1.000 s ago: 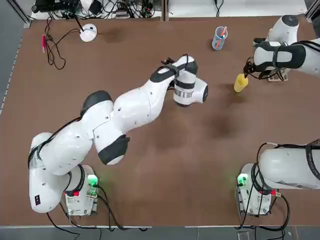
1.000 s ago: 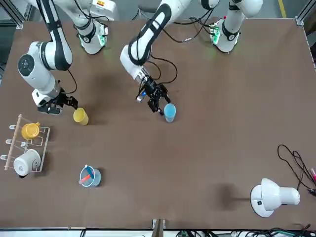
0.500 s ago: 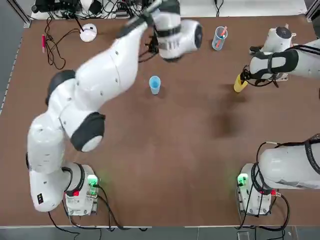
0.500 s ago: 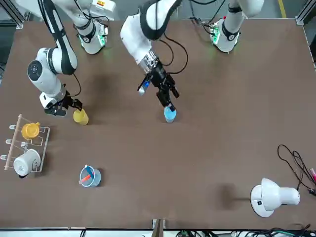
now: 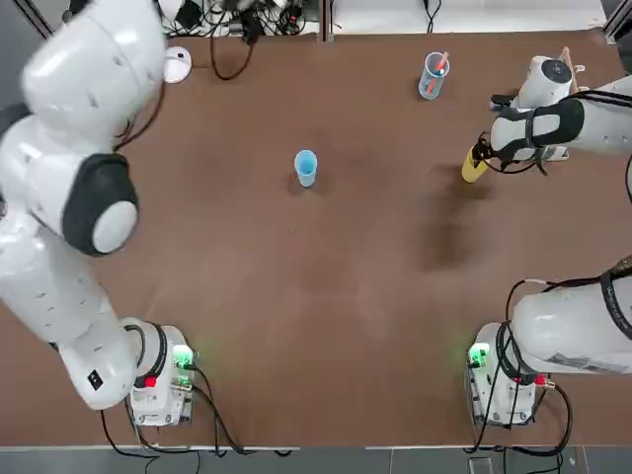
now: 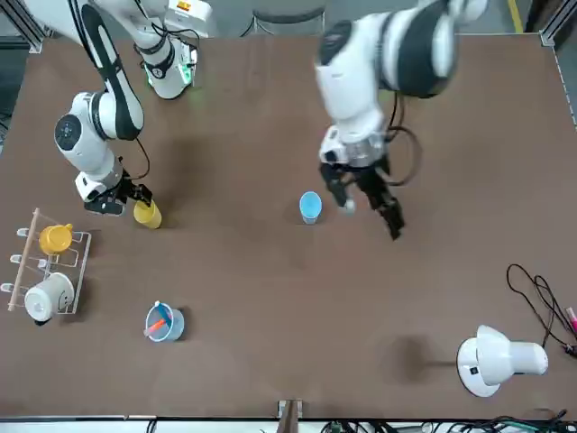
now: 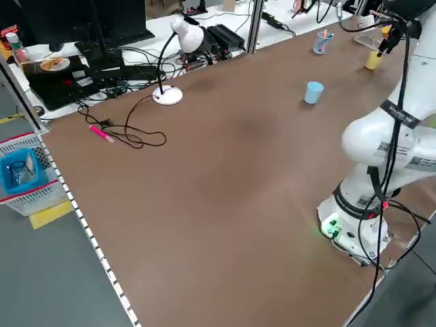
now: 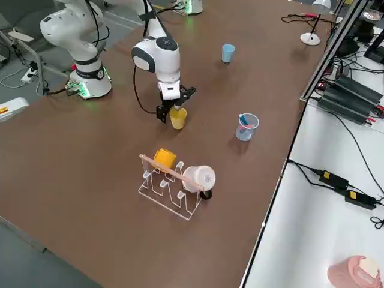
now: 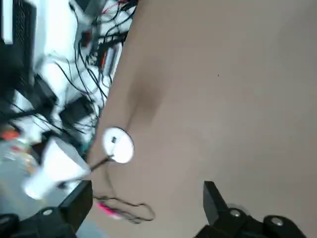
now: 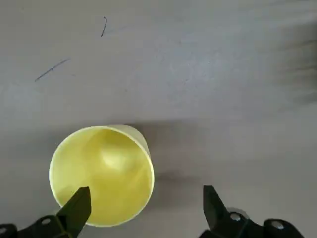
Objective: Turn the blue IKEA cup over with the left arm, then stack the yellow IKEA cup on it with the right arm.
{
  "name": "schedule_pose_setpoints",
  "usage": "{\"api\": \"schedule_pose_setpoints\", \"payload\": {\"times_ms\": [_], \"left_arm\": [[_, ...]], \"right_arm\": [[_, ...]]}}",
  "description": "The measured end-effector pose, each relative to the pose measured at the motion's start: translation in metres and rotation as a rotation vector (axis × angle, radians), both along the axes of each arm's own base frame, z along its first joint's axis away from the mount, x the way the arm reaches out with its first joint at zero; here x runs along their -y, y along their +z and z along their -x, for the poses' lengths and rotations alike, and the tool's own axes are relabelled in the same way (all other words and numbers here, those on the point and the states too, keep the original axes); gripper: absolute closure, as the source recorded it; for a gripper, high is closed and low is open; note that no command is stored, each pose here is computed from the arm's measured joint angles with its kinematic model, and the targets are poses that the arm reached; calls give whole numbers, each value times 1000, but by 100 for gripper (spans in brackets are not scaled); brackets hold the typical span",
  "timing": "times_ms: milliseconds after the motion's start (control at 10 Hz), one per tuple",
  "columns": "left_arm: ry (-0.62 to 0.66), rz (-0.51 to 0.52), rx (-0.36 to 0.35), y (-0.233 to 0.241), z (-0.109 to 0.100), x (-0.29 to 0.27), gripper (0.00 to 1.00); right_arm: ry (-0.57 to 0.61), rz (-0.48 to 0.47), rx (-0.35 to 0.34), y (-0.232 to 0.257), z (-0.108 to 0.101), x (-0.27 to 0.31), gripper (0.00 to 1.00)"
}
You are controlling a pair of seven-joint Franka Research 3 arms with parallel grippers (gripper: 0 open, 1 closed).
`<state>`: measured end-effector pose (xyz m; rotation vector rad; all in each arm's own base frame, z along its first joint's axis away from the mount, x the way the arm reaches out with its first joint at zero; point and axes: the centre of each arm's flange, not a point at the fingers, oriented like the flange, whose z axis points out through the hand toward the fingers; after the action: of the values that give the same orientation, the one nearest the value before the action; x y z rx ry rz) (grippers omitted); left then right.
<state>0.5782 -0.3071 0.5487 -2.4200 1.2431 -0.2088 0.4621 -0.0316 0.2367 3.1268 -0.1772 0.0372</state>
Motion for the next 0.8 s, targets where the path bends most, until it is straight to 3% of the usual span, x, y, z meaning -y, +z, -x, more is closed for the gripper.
{"api": "schedule_pose_setpoints", "payload": {"times_ms": [200, 400, 600, 800], "left_arm": [[219, 238, -24, 39, -20, -111, 1], [386, 359, 8, 75, -22, -207, 1], [508, 408, 11, 101, 1, -270, 1], [583, 501, -57, 116, 29, -300, 1]], "right_arm": [[-1, -1, 10, -5, -1, 1, 0], [-4, -3, 12, -11, -1, 2, 1], [-11, -6, 10, -19, 0, 6, 4], [-13, -7, 6, -25, 0, 7, 16]]}}
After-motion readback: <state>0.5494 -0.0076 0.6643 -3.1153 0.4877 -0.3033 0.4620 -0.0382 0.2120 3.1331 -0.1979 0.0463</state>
